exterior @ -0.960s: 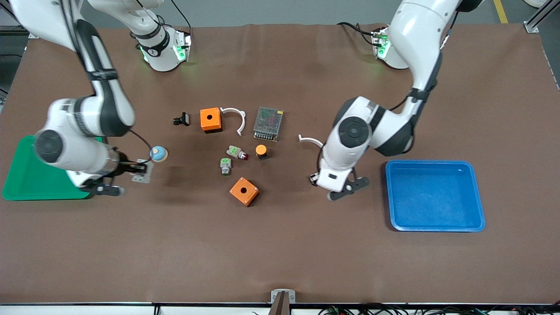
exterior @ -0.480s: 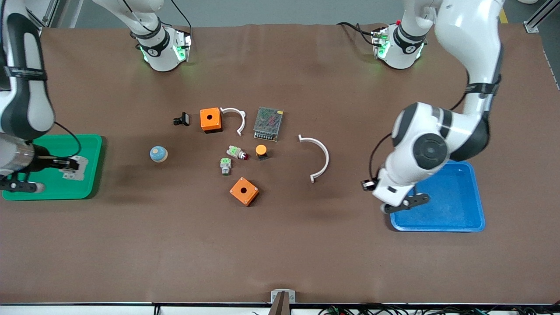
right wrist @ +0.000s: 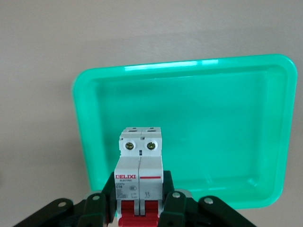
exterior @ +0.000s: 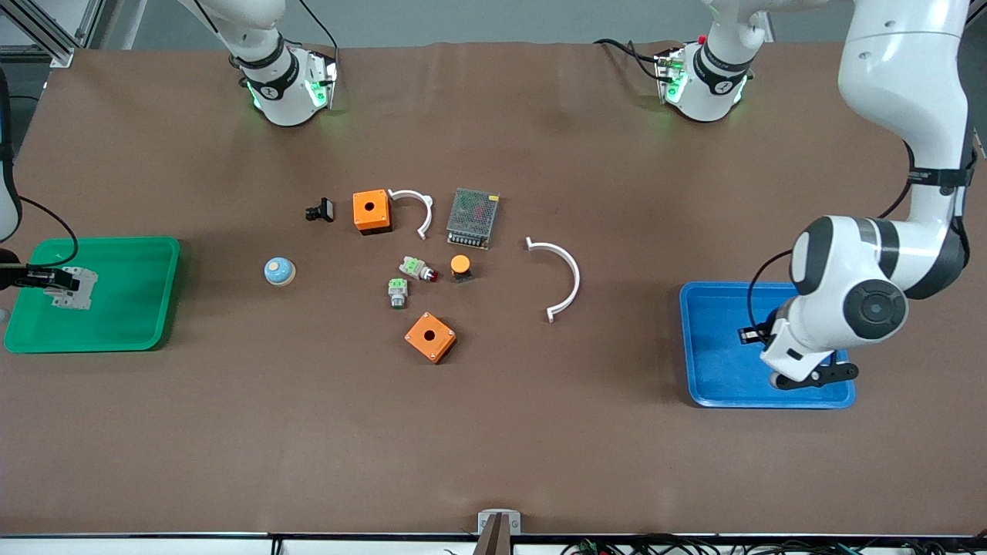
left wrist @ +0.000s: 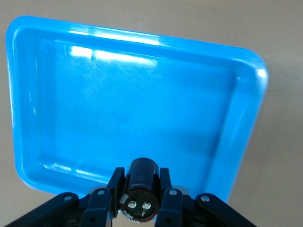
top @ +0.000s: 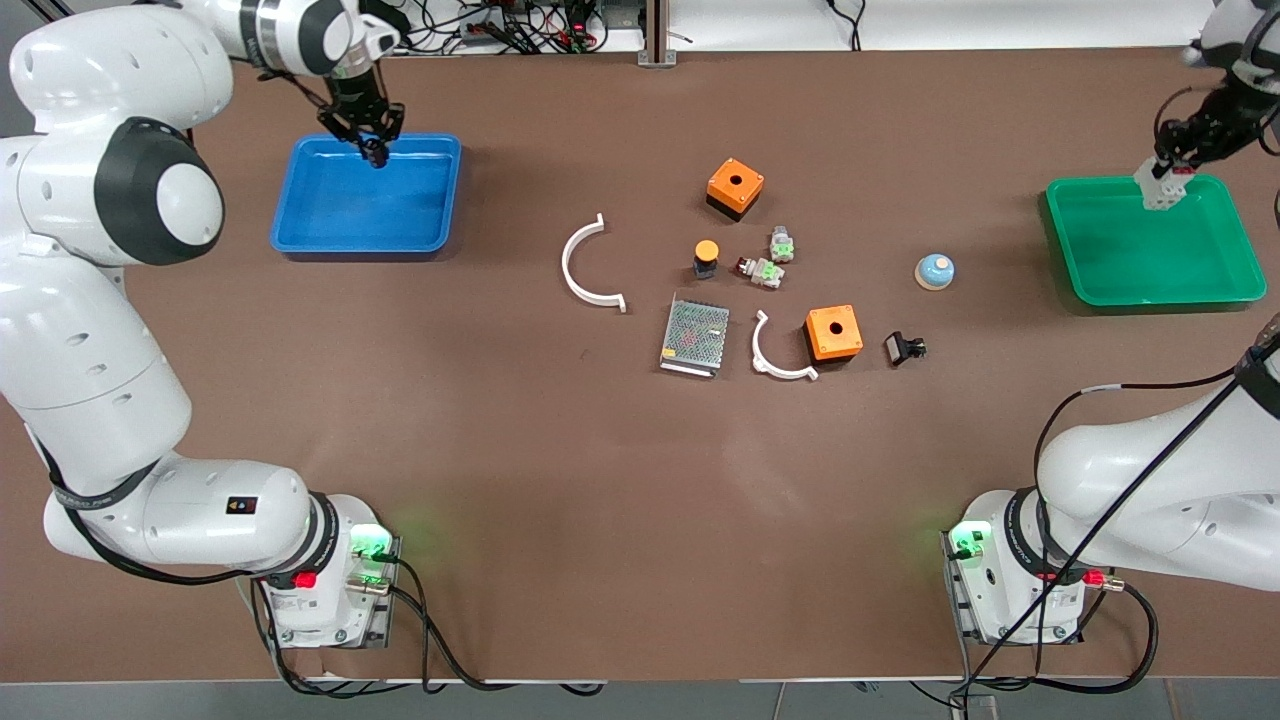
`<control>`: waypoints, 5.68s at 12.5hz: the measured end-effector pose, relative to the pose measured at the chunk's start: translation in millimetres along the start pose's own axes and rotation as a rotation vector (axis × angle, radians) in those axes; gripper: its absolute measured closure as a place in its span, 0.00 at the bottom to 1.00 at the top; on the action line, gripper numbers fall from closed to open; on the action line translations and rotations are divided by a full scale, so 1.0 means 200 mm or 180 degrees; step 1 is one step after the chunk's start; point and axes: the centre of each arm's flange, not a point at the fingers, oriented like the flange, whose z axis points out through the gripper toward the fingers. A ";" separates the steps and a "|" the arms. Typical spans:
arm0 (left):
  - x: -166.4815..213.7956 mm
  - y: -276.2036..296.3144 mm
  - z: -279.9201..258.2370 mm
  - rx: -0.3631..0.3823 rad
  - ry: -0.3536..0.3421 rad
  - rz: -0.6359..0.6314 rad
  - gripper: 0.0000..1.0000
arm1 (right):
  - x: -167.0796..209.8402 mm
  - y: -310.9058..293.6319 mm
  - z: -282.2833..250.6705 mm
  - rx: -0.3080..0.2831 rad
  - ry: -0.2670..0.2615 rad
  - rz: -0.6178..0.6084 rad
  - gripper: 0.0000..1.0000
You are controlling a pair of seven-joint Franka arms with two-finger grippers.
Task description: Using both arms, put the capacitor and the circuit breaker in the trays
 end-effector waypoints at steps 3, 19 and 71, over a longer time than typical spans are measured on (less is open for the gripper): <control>0.05 -0.21 0.21 -0.0072 0.0117 0.0210 0.66 | 0.02 0.11 0.29 0.0006 -0.0002 -0.0034 0.60; 0.09 -0.37 -0.06 -0.0175 0.0238 0.0692 0.00 | 0.02 0.19 0.26 0.0010 0.0051 -0.0166 0.01; -0.89 -0.23 -1.74 -0.0431 0.0421 0.0365 0.00 | -0.28 -1.37 -1.60 0.0113 0.0895 0.0267 0.00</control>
